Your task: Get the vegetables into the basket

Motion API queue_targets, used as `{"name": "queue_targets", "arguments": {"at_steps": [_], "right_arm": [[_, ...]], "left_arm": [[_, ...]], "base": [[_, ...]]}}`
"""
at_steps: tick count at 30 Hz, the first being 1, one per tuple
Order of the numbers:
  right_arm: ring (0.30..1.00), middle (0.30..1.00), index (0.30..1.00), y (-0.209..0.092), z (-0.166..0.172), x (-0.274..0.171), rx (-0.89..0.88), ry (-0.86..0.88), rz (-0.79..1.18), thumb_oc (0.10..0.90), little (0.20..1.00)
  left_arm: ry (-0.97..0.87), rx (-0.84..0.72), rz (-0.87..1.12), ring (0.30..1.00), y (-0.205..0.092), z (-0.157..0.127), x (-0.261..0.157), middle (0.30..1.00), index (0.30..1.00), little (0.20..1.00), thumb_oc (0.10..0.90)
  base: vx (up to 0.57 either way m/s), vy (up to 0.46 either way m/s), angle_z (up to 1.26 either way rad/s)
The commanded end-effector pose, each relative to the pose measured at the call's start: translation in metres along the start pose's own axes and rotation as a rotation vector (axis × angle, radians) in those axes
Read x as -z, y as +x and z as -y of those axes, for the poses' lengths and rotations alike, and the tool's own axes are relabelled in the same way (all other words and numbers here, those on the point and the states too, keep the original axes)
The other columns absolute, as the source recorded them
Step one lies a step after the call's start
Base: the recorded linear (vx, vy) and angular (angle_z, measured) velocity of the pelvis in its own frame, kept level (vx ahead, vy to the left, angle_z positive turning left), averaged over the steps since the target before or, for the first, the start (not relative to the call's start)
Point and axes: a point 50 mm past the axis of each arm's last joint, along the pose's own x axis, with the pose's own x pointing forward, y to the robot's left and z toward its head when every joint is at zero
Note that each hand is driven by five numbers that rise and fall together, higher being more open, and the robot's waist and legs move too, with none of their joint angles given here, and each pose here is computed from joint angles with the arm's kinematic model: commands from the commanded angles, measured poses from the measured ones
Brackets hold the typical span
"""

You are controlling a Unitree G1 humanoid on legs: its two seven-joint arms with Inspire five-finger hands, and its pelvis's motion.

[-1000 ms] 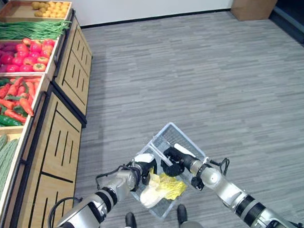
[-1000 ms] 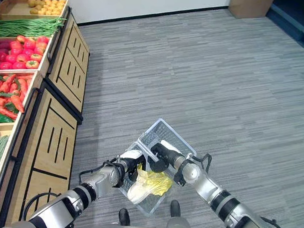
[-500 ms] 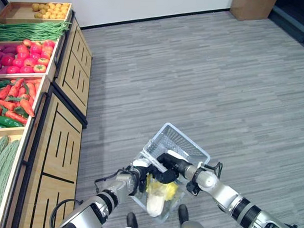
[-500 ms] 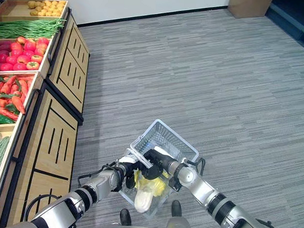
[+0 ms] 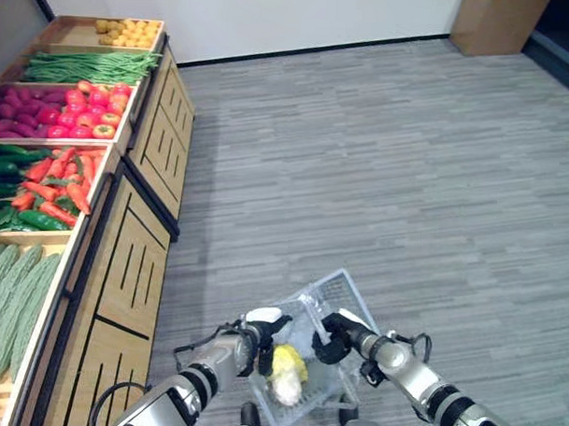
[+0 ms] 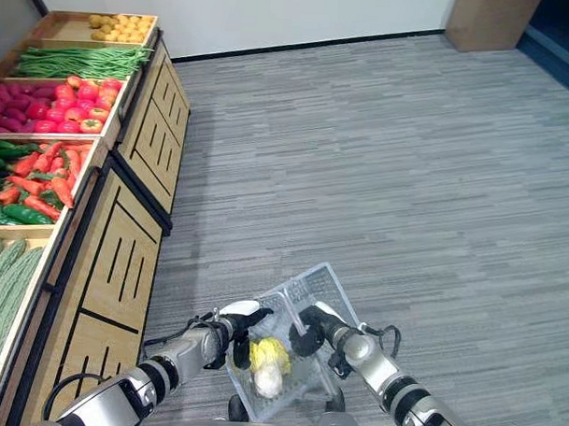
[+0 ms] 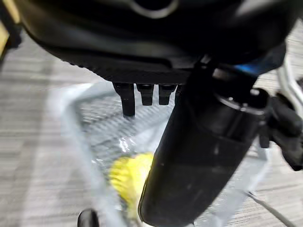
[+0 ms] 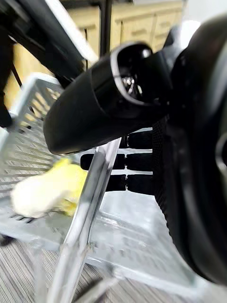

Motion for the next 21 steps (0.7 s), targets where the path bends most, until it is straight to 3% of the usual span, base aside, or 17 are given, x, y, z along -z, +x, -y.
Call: {"name": "queue_targets", "arguments": {"at_steps": [1, 3, 4, 8, 13, 19, 21], "right_arm": [[0.300, 0.300, 0.300, 0.004, 0.017, -0.052, 0.098, 0.006, 0.228, 0.400, 0.300], [0.300, 0.300, 0.300, 0.000, 0.026, -0.030, 0.146, 0.053, 0.158, 0.400, 0.300], [0.300, 0.300, 0.300, -0.002, 0.028, -0.002, 0.190, 0.101, 0.063, 0.400, 0.300], [0.300, 0.300, 0.300, -0.005, 0.029, 0.030, 0.238, 0.157, -0.056, 0.400, 0.300], [0.300, 0.300, 0.300, -0.026, 0.040, 0.080, 0.336, 0.264, -0.217, 0.400, 0.300], [0.300, 0.300, 0.300, -0.037, 0.041, 0.107, 0.368, 0.325, -0.321, 0.400, 0.300], [0.300, 0.300, 0.300, -0.048, 0.030, 0.132, 0.383, 0.388, -0.425, 0.400, 0.300]], "left_arm": [[0.002, -0.102, 0.024, 1.000, 0.002, -0.042, -0.001, 1.000, 1.000, 1.000, 0.900], [-0.043, -0.101, -0.011, 1.000, -0.011, -0.043, 0.027, 1.000, 1.000, 1.000, 0.900], [-0.065, -0.096, 0.033, 1.000, -0.016, -0.040, 0.025, 1.000, 1.000, 1.000, 0.900], [-0.128, -0.103, 0.016, 1.000, -0.013, -0.037, 0.027, 1.000, 1.000, 1.000, 0.900], [-0.320, -0.191, -0.028, 1.000, -0.036, -0.048, 0.062, 1.000, 1.000, 1.000, 0.900], [-0.505, -0.210, -0.134, 1.000, -0.039, -0.034, 0.087, 1.000, 1.000, 1.000, 0.900], [-0.740, -0.217, -0.288, 1.000, -0.041, -0.003, 0.112, 1.000, 1.000, 1.000, 0.900]], "base": [[0.01, 0.007, 0.09], [0.00, 0.019, 0.11], [0.00, 0.026, 0.10], [0.01, 0.017, 0.18], [0.00, 0.002, -0.01], [-0.04, 0.002, 0.00], [-0.07, -0.003, -0.08]]}}
